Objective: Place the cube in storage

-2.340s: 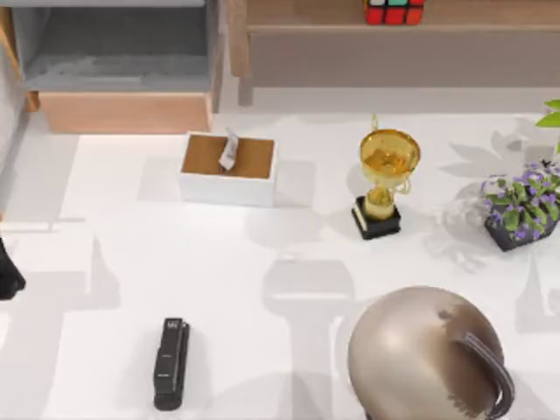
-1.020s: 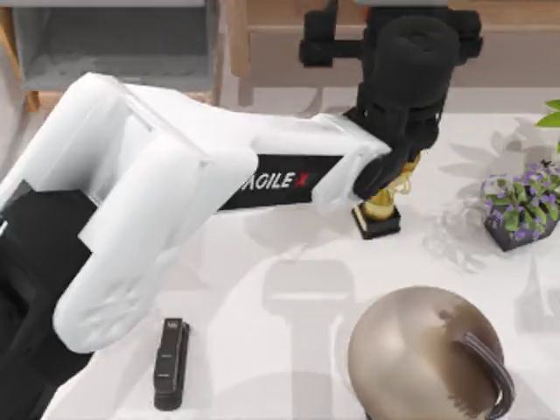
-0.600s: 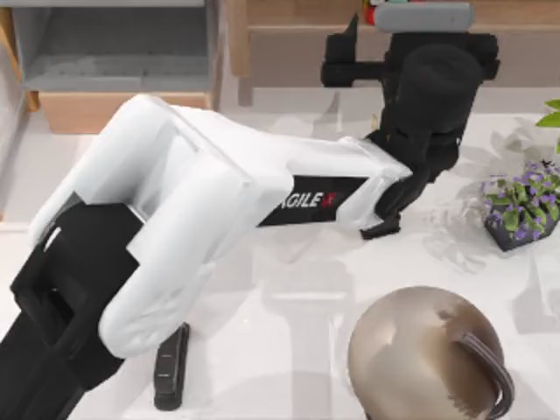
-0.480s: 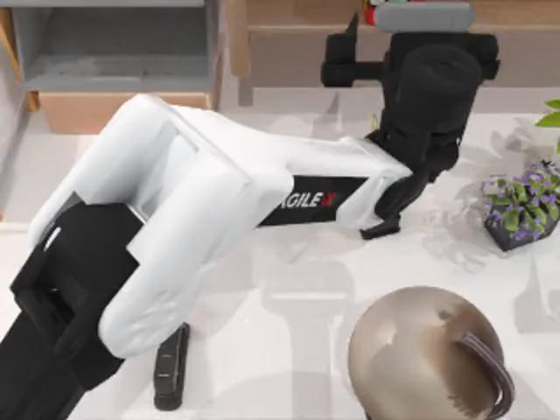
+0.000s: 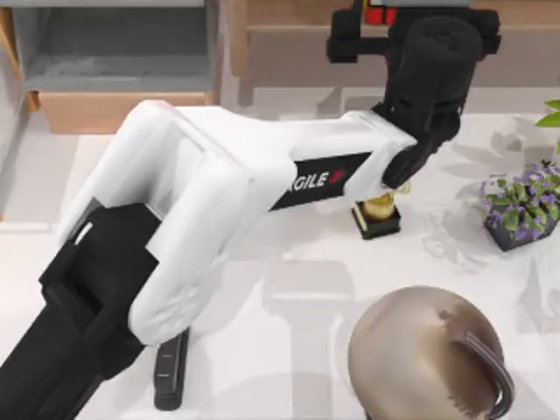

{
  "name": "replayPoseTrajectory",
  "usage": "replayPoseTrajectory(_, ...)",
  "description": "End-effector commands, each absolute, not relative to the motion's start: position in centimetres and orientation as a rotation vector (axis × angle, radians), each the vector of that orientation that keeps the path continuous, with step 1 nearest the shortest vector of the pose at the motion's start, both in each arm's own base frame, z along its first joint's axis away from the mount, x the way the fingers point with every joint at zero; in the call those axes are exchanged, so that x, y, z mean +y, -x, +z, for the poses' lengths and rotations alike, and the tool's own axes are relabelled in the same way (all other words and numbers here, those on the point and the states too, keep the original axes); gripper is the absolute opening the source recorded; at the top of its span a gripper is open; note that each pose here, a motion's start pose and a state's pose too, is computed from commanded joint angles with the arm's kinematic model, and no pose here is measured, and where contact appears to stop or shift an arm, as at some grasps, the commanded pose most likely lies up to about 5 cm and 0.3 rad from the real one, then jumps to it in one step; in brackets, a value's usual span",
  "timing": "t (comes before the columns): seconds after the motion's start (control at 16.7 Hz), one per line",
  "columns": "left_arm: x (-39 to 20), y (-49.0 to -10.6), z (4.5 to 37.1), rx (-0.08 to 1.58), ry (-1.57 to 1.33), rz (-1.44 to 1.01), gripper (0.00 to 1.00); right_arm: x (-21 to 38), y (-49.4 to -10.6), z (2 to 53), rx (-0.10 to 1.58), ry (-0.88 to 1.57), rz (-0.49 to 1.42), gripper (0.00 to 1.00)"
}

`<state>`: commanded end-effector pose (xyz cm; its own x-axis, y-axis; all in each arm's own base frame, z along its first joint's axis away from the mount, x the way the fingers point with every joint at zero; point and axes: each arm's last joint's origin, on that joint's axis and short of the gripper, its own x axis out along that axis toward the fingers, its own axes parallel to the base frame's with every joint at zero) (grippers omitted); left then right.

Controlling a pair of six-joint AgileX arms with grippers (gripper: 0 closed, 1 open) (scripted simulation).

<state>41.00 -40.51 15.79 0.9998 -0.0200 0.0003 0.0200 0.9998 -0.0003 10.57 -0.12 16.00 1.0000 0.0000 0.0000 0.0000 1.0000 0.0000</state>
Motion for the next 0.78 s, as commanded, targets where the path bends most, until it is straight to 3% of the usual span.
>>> replayPoseTrajectory(0.54,-40.3,-43.2,15.8,0.0,0.0,-0.02,1.0,-0.1,-10.6,16.0,0.0,0.0,0.0,1.0)
replayPoseTrajectory(0.78,-40.3,-43.2,15.8,0.0,0.0,-0.02,0.7,-0.1,-10.6,16.0,0.0,0.0,0.0,1.0)
